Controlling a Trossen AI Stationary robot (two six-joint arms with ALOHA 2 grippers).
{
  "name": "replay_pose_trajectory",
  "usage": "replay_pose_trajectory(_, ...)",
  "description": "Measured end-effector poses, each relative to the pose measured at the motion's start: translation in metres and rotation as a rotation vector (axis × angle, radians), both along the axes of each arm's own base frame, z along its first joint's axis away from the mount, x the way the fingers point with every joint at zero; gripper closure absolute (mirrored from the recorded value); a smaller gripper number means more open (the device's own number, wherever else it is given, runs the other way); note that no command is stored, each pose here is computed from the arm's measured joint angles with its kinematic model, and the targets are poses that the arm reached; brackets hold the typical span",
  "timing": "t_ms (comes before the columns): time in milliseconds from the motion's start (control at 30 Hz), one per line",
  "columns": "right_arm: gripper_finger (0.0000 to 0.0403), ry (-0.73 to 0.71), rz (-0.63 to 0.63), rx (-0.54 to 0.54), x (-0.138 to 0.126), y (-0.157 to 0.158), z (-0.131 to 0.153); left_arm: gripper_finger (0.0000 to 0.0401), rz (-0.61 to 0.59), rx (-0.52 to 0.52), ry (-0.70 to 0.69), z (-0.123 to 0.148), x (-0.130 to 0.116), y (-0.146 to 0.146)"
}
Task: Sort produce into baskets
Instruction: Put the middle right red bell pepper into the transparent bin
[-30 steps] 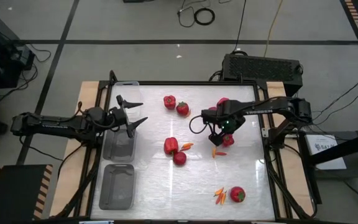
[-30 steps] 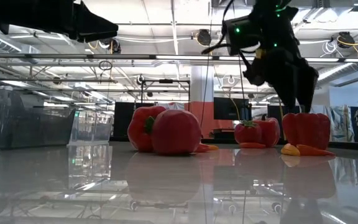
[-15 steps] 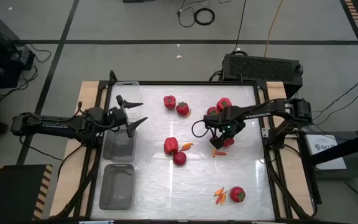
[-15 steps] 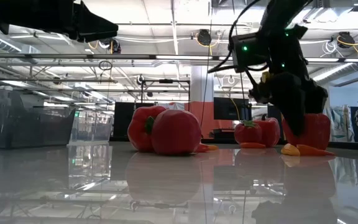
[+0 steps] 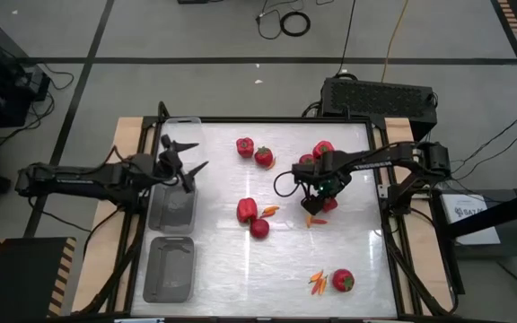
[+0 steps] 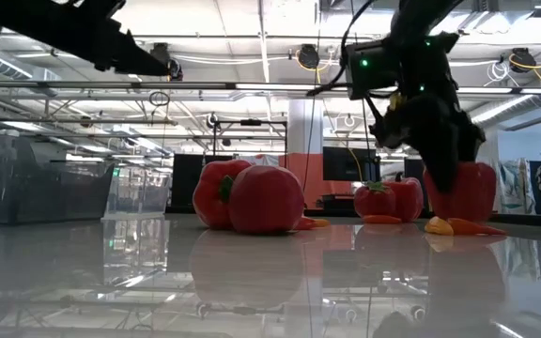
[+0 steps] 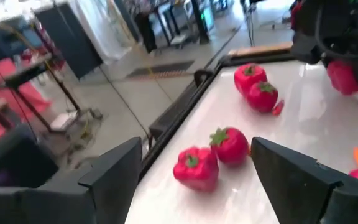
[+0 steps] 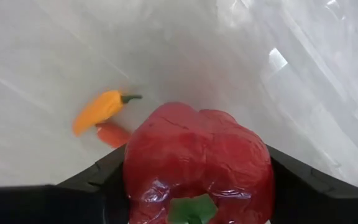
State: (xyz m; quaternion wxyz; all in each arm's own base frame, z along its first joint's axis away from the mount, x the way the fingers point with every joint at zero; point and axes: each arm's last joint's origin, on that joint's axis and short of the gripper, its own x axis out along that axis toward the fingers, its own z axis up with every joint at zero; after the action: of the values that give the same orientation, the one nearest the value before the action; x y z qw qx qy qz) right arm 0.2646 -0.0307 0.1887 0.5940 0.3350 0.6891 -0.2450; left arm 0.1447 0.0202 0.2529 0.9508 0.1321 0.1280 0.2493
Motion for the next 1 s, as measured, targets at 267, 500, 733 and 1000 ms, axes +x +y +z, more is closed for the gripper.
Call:
replay_pose_trajectory(267,0.0107,-0.119,0.050,-0.043,0.021,-0.007,0.043,0.0093,0.087,-0.029,0.016,0.000,-0.011,0.003)
replay_pose_trajectory(500,0.0117,-0.509,0.123,-0.281,0.061,-0.026,0.084,0.0093,0.441,-0.004,-0.016,-0.006,-0.020,0.014)
replay_pose_trajectory(733,0.0120,-1.033,0.231,-0.533,0.112,-0.045,0.105,0.0093,0.823,0.037,-0.018,-0.016,-0.033,0.024)
replay_pose_trajectory(1000,0.0118,-1.453,0.280,-0.685,0.170,-0.075,0.071,0.0093,0.914,0.007,-0.063,-0.017,-0.038,0.031)
